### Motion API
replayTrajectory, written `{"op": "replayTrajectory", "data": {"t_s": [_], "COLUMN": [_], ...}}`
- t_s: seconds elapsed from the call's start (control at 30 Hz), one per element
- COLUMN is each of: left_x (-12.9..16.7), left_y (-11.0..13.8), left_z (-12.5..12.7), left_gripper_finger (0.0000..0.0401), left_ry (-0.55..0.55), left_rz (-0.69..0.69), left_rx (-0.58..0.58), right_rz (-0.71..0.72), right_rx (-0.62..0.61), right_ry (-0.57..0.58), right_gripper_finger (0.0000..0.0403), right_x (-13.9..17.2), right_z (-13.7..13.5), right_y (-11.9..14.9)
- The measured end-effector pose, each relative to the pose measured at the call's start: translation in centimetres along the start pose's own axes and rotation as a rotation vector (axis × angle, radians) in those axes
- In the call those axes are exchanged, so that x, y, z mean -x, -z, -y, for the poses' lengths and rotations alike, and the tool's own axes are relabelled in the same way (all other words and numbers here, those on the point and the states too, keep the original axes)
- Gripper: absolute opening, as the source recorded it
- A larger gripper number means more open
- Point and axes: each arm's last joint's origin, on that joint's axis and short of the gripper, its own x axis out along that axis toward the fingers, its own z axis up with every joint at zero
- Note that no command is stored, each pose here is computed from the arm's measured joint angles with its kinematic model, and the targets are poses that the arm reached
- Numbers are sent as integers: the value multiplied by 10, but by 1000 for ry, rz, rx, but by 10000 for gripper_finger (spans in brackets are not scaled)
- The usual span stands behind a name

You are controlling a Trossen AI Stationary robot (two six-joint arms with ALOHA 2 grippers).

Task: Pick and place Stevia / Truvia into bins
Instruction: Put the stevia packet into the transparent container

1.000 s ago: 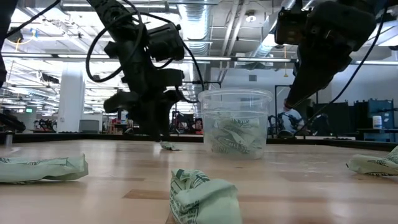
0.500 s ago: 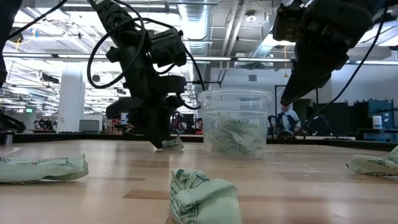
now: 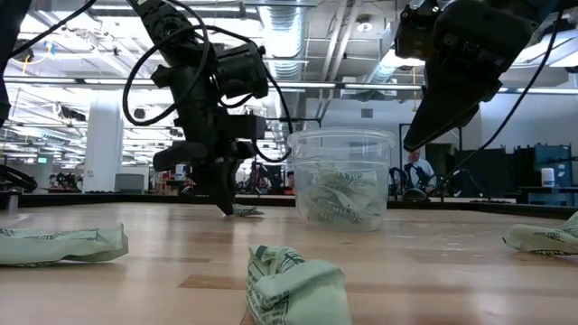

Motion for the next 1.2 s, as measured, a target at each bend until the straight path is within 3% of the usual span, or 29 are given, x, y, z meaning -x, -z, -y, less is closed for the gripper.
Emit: {"op": "replayTrajectory", "data": {"t_s": [0.13,0.3,0.47,0.63,0.77,1.07,1.2], "left_x": [10,40,79,104,103,66,63], "left_y": [1,-8,-24,-46,-59,-70,-76], "left_z": [3,11,23,39,52,66,65], "left_gripper_finger": [2,0,0,0,0,0,0], "left_ry": [-7,-24,-44,55,108,147,148], "left_rz": [-13,78,289,562,667,657,660], "left_rx": [21,26,10,-10,-60,-90,-91], "right_rz": [0,0,0,13,16,22,21], "right_rx": [5,6,8,8,3,-11,-12], "right_ry": [0,0,0,18,25,30,30], "right_gripper_finger": [107,107,107,107,107,107,107], "right_x": [0,0,0,0,-1,-2,-2], "right_z": [0,0,0,1,2,5,5], "right_y": [0,0,0,0,-1,-4,-4]}}
